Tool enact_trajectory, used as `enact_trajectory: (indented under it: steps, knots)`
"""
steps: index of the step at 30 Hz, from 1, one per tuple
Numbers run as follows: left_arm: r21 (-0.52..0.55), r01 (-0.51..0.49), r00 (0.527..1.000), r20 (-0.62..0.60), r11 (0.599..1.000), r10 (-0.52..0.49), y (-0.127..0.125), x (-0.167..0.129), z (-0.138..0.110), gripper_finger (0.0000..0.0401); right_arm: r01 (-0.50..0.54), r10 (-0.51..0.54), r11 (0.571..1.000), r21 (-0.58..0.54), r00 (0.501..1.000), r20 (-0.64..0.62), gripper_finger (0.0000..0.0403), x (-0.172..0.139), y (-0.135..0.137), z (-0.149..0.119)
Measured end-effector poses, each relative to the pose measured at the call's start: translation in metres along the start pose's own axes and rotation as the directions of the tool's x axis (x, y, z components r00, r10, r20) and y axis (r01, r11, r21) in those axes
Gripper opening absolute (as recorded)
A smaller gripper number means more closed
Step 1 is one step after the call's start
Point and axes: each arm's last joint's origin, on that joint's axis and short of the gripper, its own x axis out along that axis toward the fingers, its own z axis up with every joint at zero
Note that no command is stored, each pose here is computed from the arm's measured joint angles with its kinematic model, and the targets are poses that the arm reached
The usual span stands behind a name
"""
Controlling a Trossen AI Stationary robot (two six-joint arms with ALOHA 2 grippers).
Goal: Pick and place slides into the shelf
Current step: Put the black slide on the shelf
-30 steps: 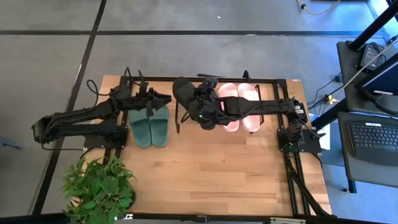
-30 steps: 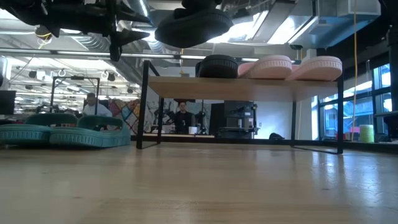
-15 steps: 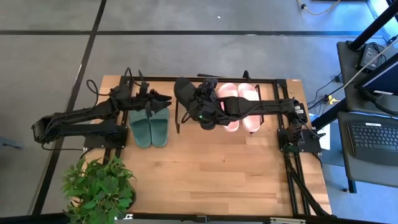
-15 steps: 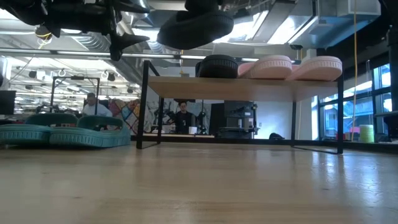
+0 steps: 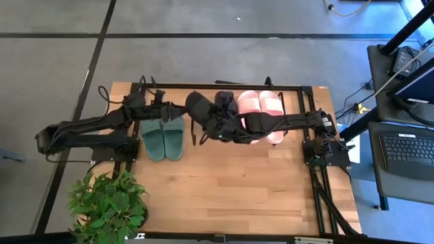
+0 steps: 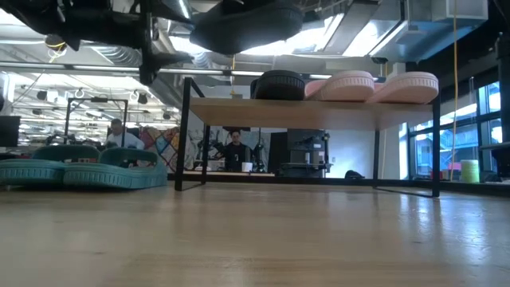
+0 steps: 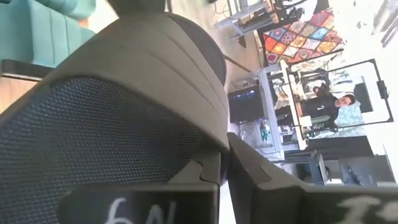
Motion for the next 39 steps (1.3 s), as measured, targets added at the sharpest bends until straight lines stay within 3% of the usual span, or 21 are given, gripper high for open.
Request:
enact_trajectory:
  steps: [5,10,15,25,39]
  knots:
    - [0.0,0.001,1.0,0.0,1.0,-0.001,0.004,0.008,0.0,0.0284,-0.042,0.042,0.999,0.004,0.999,0.027,0.0012,-0.002,0.002,0.002]
    - [0.044,0.103,0.995,-0.001,0.994,-0.103,-0.001,0.013,0.003,0.0284,-0.059,0.058,0.998,0.013,0.997,0.043,0.0012,-0.001,0.003,0.003]
    - [0.019,0.091,0.996,-0.023,0.996,-0.09,0.002,0.016,0.001,0.0282,-0.055,0.054,0.998,0.019,0.997,0.05,0.0012,-0.001,0.003,0.004]
    - [0.038,0.067,0.998,-0.013,0.997,-0.066,0.006,0.019,0.001,0.0218,-0.054,0.053,0.998,0.017,0.998,0.047,0.0012,0.0,0.004,0.004]
    - [0.044,0.065,0.998,0.001,0.997,-0.065,0.005,0.019,0.001,0.017,-0.054,0.053,0.998,0.027,0.997,0.053,0.0012,0.0,0.004,0.005]
